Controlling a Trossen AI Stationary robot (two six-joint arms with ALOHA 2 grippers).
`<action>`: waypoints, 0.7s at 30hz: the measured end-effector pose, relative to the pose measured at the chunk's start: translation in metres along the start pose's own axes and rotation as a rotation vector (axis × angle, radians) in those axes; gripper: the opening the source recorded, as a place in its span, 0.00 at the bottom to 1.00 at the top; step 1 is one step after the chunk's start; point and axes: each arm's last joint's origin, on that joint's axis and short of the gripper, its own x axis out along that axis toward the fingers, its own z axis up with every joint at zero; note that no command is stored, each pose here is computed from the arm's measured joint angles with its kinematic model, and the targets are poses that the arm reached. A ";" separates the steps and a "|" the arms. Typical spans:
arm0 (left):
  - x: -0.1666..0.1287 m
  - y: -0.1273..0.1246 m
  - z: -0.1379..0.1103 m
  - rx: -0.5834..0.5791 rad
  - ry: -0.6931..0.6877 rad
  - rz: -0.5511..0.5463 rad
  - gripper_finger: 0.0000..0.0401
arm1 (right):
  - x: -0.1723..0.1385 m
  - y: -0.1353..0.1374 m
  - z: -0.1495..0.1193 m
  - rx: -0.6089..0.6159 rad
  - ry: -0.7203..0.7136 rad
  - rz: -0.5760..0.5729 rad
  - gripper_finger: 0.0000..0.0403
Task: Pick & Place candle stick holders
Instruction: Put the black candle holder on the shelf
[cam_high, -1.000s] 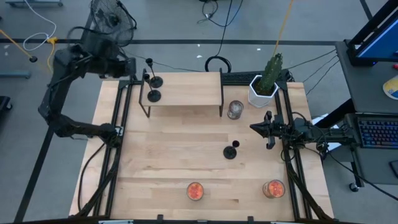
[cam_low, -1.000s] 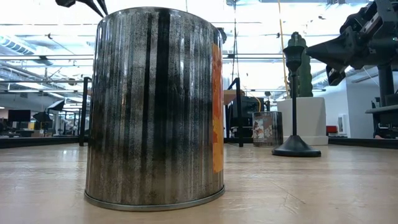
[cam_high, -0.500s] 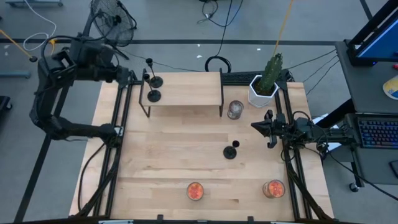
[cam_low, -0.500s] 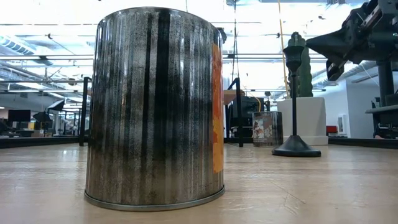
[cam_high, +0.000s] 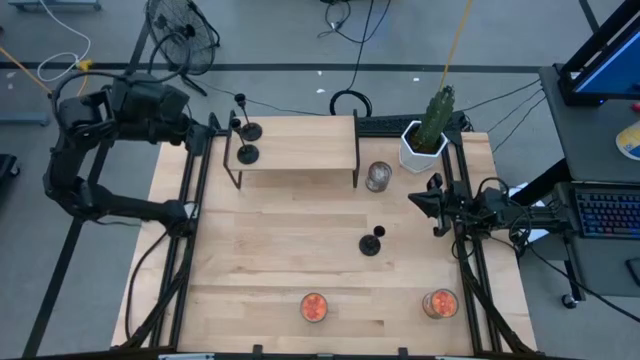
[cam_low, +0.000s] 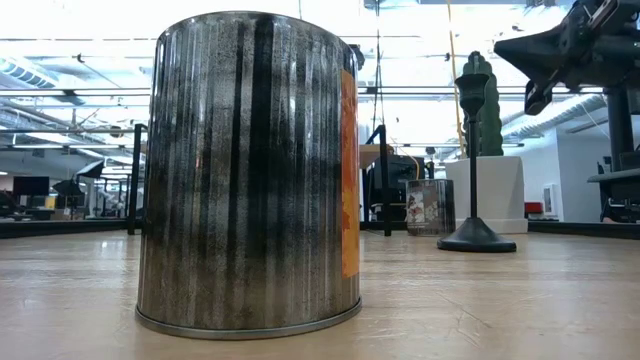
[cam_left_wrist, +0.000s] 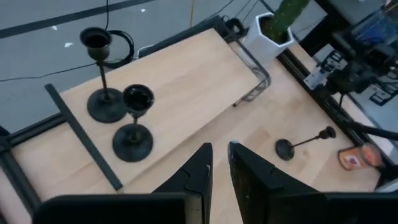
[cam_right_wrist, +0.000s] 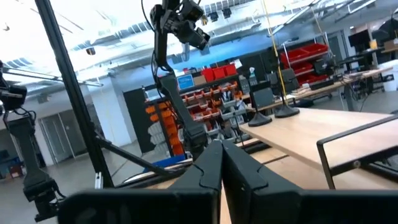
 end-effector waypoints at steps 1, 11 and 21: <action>0.000 -0.002 -0.001 -0.011 -0.012 -0.005 0.14 | 0.000 0.000 0.000 -0.001 -0.003 0.001 0.00; 0.043 -0.030 -0.037 0.047 0.017 -0.142 0.14 | 0.000 0.000 0.001 0.178 -0.013 0.006 0.00; 0.097 -0.036 -0.107 0.025 0.047 -0.270 0.14 | 0.000 0.001 0.003 0.234 -0.027 0.012 0.03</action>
